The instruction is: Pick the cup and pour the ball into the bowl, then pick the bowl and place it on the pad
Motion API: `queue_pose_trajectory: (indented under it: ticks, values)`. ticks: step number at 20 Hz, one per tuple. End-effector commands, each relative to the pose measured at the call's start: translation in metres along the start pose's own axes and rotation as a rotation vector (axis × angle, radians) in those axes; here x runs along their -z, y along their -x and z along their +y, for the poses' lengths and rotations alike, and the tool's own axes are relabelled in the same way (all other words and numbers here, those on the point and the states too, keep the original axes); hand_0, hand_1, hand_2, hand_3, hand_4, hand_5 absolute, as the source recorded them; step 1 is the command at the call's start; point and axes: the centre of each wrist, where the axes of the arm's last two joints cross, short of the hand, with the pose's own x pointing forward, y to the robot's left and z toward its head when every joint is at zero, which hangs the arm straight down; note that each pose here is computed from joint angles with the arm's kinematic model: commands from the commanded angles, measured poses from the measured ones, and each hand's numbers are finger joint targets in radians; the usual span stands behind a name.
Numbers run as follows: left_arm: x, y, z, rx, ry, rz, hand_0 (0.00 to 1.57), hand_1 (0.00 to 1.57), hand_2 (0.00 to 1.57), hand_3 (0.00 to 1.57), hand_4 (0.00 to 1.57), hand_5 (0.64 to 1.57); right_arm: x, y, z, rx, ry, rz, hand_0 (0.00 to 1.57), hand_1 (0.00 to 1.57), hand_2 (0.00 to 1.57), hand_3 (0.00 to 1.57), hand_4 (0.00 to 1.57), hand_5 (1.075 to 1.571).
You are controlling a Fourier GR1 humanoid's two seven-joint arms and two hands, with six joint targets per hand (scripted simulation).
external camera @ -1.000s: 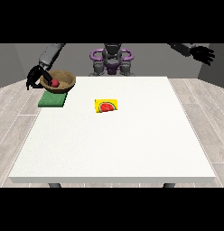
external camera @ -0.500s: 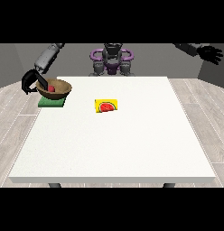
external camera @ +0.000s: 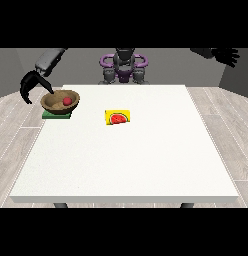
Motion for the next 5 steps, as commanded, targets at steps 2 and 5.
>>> queue_pose_trajectory:
  ticks: [2,5]
  values:
    - [0.009,0.016,-0.062,-0.026,0.072,0.16,0.0,0.0,0.0,0.0,0.9,1.559,0.004,-0.024,0.01,-0.077,-0.072,0.073,0.0,0.0,0.0,0.0,0.0,1.356]
    - [-0.038,0.059,-0.063,-0.016,0.043,0.288,0.0,0.0,0.0,0.0,0.9,1.559,-0.005,-0.037,0.05,-0.003,-0.22,-0.003,0.0,0.0,0.0,0.0,0.48,1.434]
